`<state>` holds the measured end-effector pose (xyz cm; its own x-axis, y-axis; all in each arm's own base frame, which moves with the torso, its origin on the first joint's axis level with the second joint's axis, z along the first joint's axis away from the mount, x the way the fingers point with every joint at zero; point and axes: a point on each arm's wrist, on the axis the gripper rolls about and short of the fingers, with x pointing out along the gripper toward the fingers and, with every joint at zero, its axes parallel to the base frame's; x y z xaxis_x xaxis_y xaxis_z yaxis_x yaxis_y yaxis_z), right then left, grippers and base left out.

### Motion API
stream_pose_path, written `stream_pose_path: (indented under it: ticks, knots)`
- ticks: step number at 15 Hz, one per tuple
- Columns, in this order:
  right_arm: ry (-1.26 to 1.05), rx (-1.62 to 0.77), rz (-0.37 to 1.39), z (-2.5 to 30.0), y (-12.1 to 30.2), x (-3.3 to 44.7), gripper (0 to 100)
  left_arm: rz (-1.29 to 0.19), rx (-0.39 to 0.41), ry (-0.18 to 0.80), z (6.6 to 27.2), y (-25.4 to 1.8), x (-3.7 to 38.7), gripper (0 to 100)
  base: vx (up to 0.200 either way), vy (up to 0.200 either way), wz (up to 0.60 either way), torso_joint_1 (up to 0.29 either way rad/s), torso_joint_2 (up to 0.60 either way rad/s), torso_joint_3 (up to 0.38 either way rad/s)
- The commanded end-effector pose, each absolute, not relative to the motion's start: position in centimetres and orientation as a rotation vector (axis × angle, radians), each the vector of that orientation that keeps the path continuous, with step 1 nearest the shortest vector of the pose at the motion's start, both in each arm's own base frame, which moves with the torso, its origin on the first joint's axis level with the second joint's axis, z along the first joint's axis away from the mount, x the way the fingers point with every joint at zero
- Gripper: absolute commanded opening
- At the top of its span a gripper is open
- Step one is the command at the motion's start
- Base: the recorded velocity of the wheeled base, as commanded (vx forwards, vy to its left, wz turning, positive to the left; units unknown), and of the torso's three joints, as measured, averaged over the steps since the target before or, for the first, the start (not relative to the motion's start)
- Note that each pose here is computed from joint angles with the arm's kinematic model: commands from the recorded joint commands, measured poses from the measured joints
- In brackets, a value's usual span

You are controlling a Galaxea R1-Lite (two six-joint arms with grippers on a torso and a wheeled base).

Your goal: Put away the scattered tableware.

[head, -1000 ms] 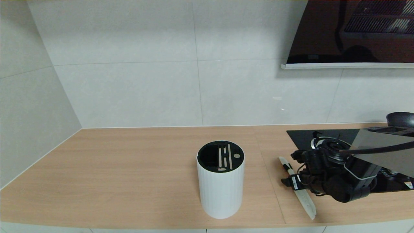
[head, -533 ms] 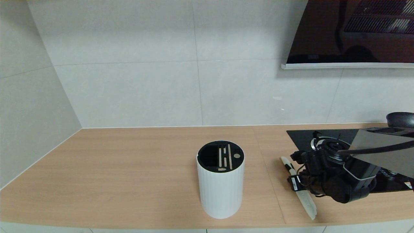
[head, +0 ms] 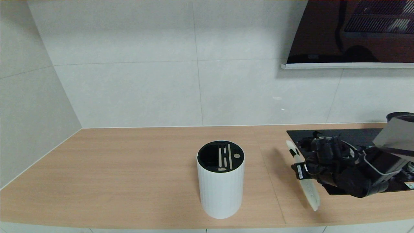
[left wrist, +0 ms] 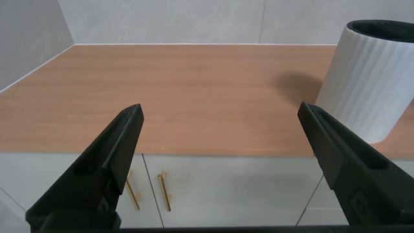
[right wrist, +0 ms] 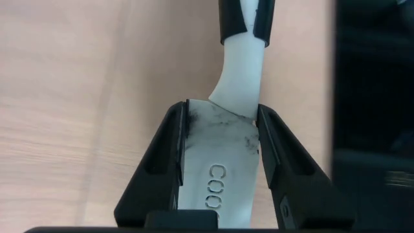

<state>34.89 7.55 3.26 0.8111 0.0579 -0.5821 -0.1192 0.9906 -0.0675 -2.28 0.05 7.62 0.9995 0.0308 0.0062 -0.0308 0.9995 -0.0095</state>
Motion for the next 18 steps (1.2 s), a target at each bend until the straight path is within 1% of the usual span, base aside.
stream_pose_path:
  ticks: [1, 4, 6, 7, 8, 9, 10, 11, 12, 13, 15, 16, 17, 18]
  knots:
    - [0.503, -0.091, 0.128, 7.9, 8.3, 33.0, 0, 0.032, -0.009, -0.006, 7.6, 0.1, -2.3, 100, 0.000, 0.000, 0.00, 0.000, 0.00, 0.000]
    - [0.422, -0.089, 0.186, 10.9, 9.6, 30.7, 0, 0.038, 0.000, -0.006, 7.6, 0.1, -2.3, 100, 0.000, 0.000, 0.00, 0.000, 0.00, 0.000]
    - [0.373, -0.083, 0.197, 12.5, 10.0, 29.8, 0, 0.048, 0.010, -0.023, 7.8, 0.1, -2.3, 100, 0.000, 0.000, 0.00, 0.000, 0.00, 0.000]
    - [0.347, -0.079, 0.203, 13.4, 10.0, 29.2, 0, 0.049, 0.000, -0.086, 8.7, 0.1, -2.5, 100, 0.000, 0.000, 0.00, 0.000, 0.00, 0.000]
    - [0.317, -0.074, 0.215, 14.4, 10.2, 28.5, 0, 0.036, -0.030, -0.169, 10.2, 0.1, -2.9, 100, 0.000, 0.000, 0.00, 0.000, 0.00, 0.000]
    - [0.279, -0.065, 0.229, 15.6, 10.4, 27.8, 0, 0.005, -0.039, -0.218, 11.7, 0.0, -3.5, 100, 0.000, 0.000, 0.00, 0.000, 0.00, 0.000]
    - [0.236, -0.057, 0.250, 16.8, 10.7, 27.2, 0, -0.065, -0.030, -0.212, 13.1, -0.1, -3.9, 100, 0.000, 0.000, 0.00, 0.000, 0.00, 0.000]
    - [0.195, -0.049, 0.269, 18.0, 11.1, 26.9, 0, -0.183, -0.024, -0.133, 14.8, -0.4, -3.8, 100, 0.000, 0.000, 0.00, 0.000, 0.00, 0.000]
    - [0.158, -0.041, 0.292, 19.1, 11.9, 26.9, 0, -0.323, -0.030, -0.041, 17.1, -0.7, -3.4, 100, 0.000, 0.000, 0.00, 0.000, 0.00, 0.000]
    - [0.133, -0.035, 0.314, 20.1, 12.6, 26.9, 0, -0.426, -0.041, 0.022, 19.8, -0.9, -2.4, 100, 0.000, 0.000, 0.00, 0.000, 0.00, 0.000]
    - [0.100, -0.029, 0.372, 22.4, 14.7, 27.1, 0, -0.564, -0.066, 0.108, 25.4, -1.2, 2.1, 100, 0.000, 0.000, 0.00, 0.000, 0.00, 0.000]
    - [0.088, -0.026, 0.401, 23.3, 15.7, 27.0, 0, -0.608, -0.082, 0.162, 26.6, -1.3, 4.6, 100, 0.000, 0.000, 0.00, 0.000, 0.00, 0.000]
    - [0.085, -0.026, 0.429, 23.8, 16.6, 26.7, 0, -0.633, -0.094, 0.206, 27.3, -1.4, 7.2, 100, 0.000, 0.000, 0.00, 0.000, 0.00, 0.000]
    - [0.090, -0.027, 0.456, 23.7, 17.5, 25.9, 0, -0.659, -0.099, 0.238, 27.6, -1.8, 10.7, 100, 0.000, 0.000, 0.00, 0.000, 0.00, 0.000]
